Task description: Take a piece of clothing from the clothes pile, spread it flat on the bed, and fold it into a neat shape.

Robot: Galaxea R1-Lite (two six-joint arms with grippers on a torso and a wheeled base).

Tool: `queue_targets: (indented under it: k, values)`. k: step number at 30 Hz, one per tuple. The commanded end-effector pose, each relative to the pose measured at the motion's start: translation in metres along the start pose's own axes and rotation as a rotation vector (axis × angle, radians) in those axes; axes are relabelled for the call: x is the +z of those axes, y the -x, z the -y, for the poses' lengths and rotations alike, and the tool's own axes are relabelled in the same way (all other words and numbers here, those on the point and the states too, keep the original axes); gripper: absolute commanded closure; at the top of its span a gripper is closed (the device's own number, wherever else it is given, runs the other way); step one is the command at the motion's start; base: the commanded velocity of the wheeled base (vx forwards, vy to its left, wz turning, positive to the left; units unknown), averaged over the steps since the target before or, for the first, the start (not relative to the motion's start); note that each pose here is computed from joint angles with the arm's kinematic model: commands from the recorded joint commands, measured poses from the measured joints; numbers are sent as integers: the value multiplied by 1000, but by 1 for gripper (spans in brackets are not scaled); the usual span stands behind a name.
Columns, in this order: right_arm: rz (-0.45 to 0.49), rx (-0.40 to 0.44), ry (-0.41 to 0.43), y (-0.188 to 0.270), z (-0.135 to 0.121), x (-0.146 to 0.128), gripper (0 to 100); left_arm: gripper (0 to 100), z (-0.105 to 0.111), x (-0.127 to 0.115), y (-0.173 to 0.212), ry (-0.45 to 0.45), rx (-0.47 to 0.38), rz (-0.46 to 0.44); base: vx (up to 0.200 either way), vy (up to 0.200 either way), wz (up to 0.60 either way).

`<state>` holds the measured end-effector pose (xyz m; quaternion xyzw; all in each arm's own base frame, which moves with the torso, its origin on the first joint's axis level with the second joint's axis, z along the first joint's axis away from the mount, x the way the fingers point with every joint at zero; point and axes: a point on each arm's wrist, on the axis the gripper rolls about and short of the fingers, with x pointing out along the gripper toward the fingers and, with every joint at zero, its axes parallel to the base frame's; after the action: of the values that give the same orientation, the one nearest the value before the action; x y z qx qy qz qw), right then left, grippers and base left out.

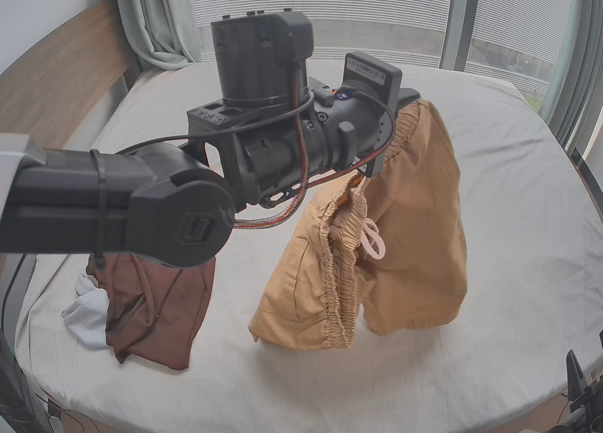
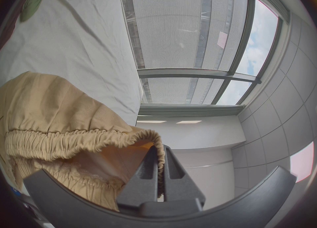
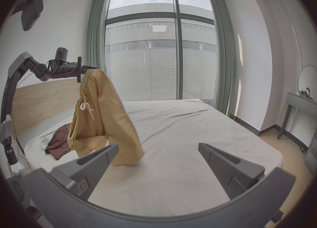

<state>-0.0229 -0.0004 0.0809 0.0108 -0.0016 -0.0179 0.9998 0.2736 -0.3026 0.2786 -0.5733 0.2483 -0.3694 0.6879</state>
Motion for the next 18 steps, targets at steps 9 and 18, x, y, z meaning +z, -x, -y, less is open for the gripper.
queue_targets:
  k: [9,18]
  values:
    - [-6,-1,-4,0,0,-5,0,100,-21,10,-3,94,51,26,0,0,0]
    - [-6,-3,-4,0,0,-5,0,100,-46,47,30,26,75,139,0,0,0]
